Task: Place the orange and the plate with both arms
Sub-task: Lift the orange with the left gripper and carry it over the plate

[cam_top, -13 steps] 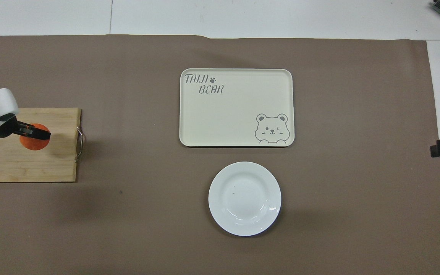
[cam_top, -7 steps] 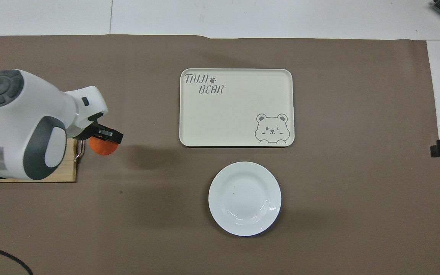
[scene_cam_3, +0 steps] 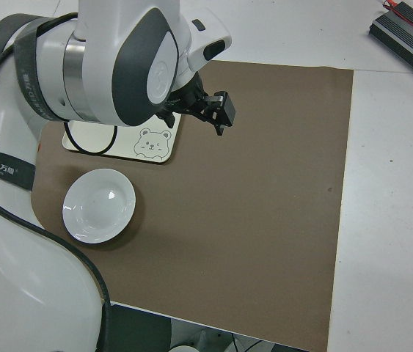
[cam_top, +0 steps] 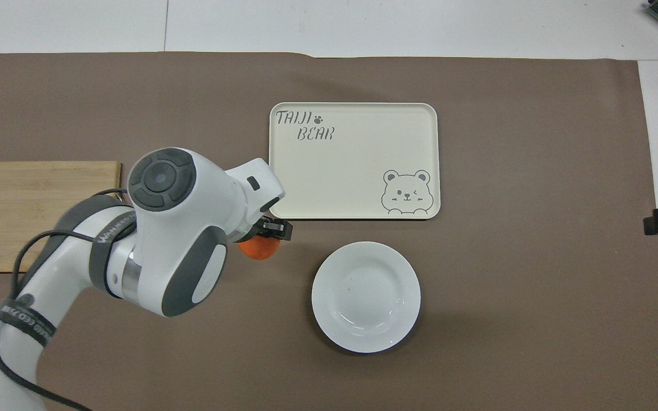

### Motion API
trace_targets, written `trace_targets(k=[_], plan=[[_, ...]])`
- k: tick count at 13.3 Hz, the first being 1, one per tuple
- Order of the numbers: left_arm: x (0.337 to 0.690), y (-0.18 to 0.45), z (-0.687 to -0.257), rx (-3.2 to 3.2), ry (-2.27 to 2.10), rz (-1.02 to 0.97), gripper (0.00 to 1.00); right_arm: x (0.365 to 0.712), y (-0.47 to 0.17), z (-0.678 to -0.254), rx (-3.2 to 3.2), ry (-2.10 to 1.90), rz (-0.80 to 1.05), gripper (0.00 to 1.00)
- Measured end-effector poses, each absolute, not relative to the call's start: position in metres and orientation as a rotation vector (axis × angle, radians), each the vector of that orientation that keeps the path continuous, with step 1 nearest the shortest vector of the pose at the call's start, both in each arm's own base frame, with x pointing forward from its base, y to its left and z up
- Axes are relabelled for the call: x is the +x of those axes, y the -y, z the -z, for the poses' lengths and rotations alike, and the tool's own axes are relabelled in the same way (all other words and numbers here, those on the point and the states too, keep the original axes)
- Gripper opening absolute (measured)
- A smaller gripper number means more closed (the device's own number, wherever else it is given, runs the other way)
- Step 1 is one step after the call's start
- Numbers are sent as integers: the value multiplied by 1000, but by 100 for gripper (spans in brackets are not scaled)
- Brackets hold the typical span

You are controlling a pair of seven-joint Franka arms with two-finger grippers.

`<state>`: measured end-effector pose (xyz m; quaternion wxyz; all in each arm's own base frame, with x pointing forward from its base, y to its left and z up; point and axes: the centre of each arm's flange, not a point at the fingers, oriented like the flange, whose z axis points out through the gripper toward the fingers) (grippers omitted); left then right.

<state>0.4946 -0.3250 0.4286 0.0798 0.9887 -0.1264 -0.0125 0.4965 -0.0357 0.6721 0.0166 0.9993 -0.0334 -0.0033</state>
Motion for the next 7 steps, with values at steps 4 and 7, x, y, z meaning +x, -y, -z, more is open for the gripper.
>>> trace_targets(k=[4, 7], plan=[[434, 419, -433, 2906, 350, -48, 81, 496, 36, -672, 3107, 104, 10, 100], [401, 466, -407, 2885, 364, -72, 81, 496, 36, -672, 3107, 104, 10, 100]])
